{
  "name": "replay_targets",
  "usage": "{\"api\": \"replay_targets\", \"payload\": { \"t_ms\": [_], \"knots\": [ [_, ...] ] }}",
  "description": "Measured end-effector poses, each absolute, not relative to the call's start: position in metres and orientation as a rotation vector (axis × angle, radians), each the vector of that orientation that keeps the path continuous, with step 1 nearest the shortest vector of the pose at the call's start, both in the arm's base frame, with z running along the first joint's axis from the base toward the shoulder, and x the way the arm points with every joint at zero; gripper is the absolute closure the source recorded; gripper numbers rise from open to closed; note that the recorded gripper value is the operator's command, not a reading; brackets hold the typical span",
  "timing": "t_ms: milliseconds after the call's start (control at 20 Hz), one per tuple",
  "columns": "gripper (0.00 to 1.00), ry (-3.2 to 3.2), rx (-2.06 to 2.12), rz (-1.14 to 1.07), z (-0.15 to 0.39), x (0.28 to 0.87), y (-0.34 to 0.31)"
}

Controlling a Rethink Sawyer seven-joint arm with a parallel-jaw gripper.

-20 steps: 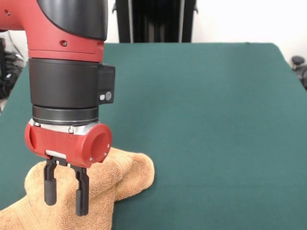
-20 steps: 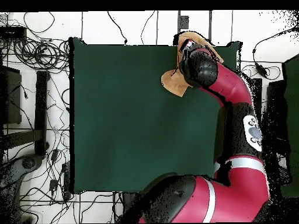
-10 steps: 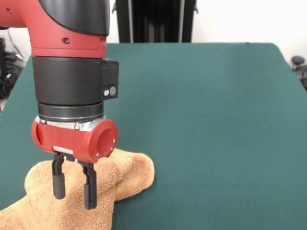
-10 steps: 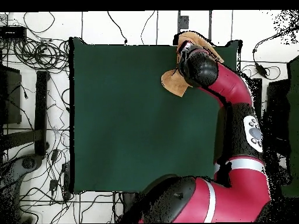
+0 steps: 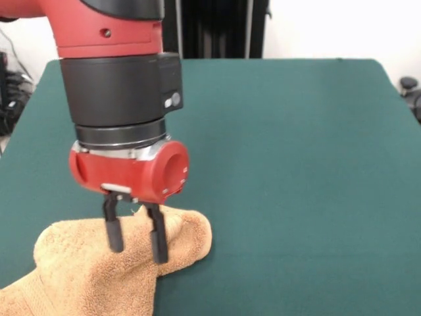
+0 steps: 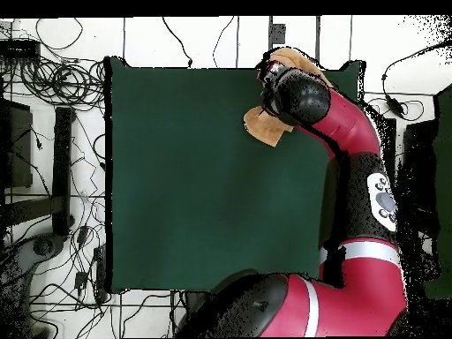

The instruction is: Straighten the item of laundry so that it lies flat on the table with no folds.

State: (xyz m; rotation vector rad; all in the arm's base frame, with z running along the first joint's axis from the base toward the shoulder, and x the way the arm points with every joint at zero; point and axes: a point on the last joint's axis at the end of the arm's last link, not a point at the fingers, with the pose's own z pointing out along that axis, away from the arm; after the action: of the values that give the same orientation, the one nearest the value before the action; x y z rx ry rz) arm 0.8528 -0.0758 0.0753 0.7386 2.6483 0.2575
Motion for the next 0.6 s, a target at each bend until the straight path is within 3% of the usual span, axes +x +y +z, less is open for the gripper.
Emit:
{"api": "replay_targets", "payload": {
  "t_ms": [600],
  "knots": [
    [0.0, 2.909, 0.761, 0.417, 0.066, 0.826, -0.031]
  ]
}}
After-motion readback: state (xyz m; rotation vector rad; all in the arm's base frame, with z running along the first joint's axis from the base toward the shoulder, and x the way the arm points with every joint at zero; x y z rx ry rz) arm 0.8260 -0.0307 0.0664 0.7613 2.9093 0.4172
